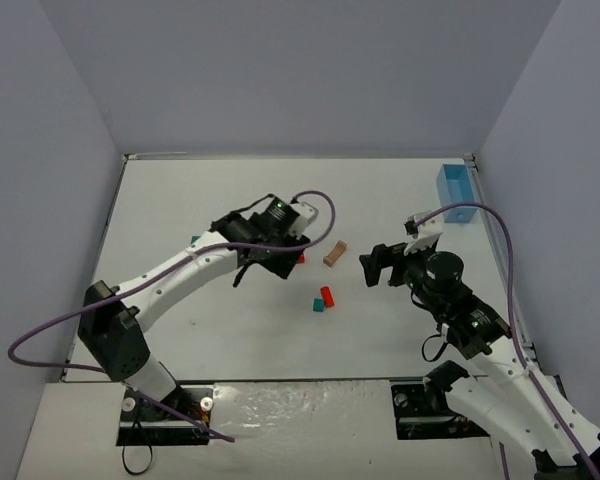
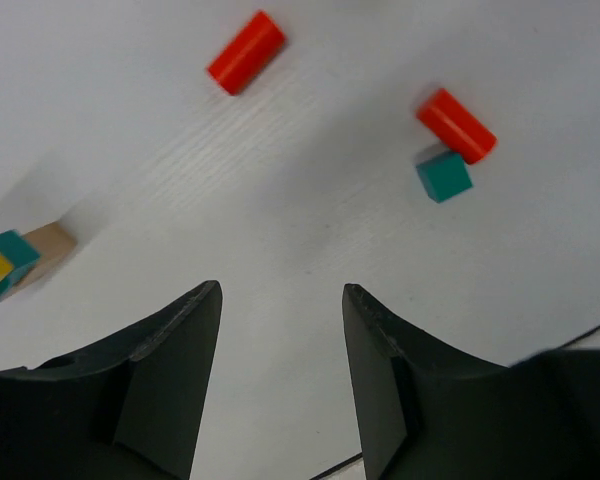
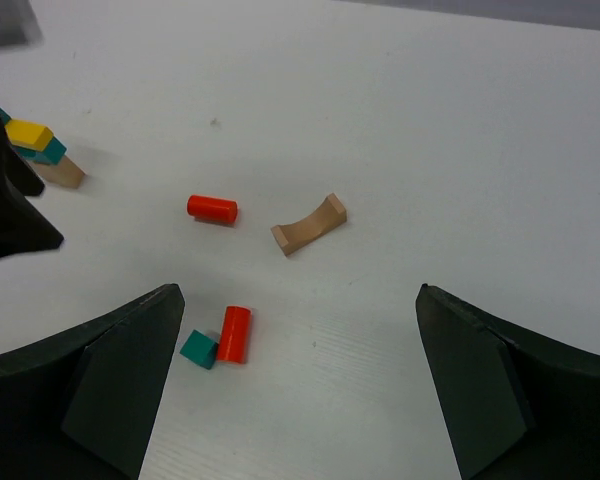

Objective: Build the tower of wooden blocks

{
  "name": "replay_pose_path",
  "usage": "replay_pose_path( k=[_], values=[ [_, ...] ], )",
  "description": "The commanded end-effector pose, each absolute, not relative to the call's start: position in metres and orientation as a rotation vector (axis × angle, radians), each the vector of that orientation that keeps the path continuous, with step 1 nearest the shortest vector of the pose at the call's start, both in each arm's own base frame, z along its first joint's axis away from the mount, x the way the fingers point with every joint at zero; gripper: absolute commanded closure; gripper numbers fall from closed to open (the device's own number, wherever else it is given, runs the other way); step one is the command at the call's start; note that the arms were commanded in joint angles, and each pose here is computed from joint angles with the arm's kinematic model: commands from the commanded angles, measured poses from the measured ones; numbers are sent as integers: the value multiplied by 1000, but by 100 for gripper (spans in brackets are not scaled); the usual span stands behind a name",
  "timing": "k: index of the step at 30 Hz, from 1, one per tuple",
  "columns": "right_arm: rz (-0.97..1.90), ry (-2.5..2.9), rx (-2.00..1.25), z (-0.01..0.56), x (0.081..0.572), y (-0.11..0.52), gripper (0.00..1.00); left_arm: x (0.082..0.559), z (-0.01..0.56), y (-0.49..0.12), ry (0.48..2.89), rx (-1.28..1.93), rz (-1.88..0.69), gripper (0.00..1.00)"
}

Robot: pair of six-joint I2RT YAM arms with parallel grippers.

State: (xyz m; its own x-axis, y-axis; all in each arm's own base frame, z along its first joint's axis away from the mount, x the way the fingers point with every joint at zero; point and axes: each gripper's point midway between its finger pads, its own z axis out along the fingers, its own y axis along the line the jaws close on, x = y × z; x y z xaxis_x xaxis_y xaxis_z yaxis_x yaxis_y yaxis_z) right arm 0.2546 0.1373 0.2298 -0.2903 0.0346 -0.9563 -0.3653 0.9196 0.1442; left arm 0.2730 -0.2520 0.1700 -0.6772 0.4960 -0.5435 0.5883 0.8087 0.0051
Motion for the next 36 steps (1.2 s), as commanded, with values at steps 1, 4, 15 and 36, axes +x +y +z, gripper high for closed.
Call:
replay_pose_path(
  k=[1, 4, 15, 36],
  values=[
    [408, 1713, -161, 264, 256, 128, 0, 264, 165, -302, 2299, 1148, -292, 52],
    [414, 1686, -136, 271, 251, 123, 0, 255, 152, -324, 2241, 1300, -356, 52],
    [450, 1531, -98, 303, 224, 105, 0, 252, 114, -363, 2174, 1527, -348, 52],
    [454, 1507, -88, 308, 219, 100, 0, 236, 66, -362, 2219, 1657, -352, 58]
  ],
)
